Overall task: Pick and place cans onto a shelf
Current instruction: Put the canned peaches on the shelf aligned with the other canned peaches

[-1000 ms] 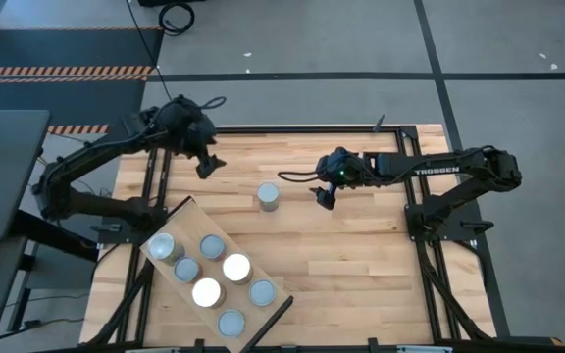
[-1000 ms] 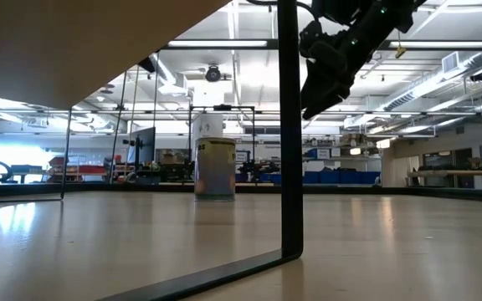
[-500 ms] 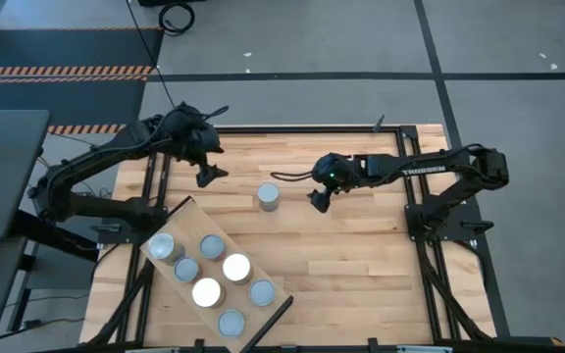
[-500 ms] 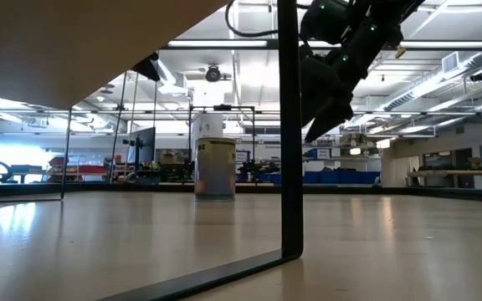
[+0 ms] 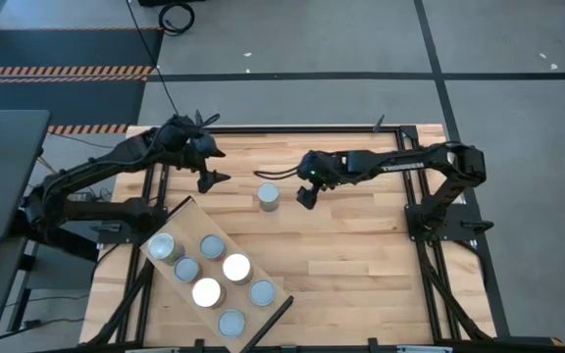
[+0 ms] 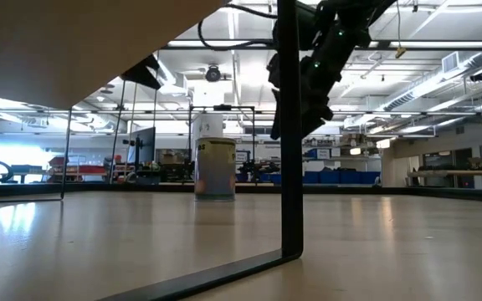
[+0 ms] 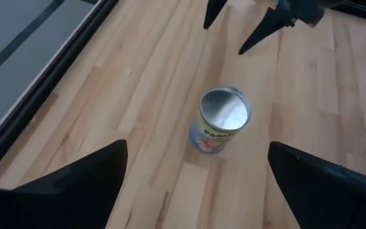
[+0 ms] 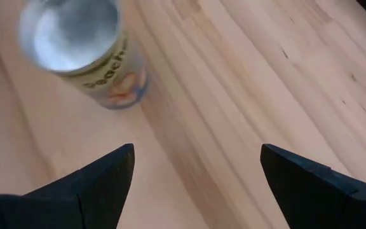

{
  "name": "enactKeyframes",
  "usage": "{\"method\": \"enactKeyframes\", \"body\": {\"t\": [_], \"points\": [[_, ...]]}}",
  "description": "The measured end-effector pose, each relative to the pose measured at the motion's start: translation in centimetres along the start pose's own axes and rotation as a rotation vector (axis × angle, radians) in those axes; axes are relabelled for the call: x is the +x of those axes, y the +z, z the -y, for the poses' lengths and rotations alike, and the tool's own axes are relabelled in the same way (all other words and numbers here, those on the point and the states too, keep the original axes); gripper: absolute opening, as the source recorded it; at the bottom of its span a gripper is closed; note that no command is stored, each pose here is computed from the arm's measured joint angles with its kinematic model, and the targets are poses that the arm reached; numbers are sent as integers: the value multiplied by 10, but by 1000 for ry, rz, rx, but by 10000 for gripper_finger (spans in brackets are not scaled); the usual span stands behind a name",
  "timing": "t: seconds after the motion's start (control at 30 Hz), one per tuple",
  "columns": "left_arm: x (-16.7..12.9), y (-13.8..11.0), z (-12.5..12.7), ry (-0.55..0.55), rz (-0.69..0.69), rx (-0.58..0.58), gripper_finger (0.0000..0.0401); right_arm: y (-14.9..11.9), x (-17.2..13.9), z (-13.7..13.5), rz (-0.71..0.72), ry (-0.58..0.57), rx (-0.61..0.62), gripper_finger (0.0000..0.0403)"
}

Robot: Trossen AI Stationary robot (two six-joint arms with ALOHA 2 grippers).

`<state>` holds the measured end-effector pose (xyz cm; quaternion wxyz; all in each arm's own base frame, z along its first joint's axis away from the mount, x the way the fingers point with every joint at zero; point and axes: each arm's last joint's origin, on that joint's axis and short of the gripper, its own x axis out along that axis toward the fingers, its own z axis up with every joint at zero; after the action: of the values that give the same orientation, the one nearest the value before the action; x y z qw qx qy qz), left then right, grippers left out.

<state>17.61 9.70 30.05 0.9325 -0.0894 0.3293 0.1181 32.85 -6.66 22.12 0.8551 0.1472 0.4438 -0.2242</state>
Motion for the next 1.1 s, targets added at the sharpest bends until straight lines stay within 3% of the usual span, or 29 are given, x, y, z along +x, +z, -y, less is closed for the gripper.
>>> {"method": "enactKeyframes", "body": {"t": [0.13, 0.23, 0.47, 0.63, 0.83, 1.1], "points": [[7, -7, -1, 3, -12, -3, 386, 0, 12, 0, -1, -34, 35, 348], [12, -10, 0, -3, 6, 11, 386, 2, 27, -3, 18, 3, 23, 348], [25, -9, 10, -33, 27, 62, 386, 5, 68, -20, 144, 23, 6, 348], [37, -11, 12, -51, -19, 78, 386, 14, 81, -29, 274, 99, 84, 348], [46, -13, 12, -67, -47, 126, 386, 16, 67, -27, 254, 112, 148, 348], [67, -17, 12, -109, -113, 154, 386, 17, 11, -15, 214, 12, 129, 348]]}}
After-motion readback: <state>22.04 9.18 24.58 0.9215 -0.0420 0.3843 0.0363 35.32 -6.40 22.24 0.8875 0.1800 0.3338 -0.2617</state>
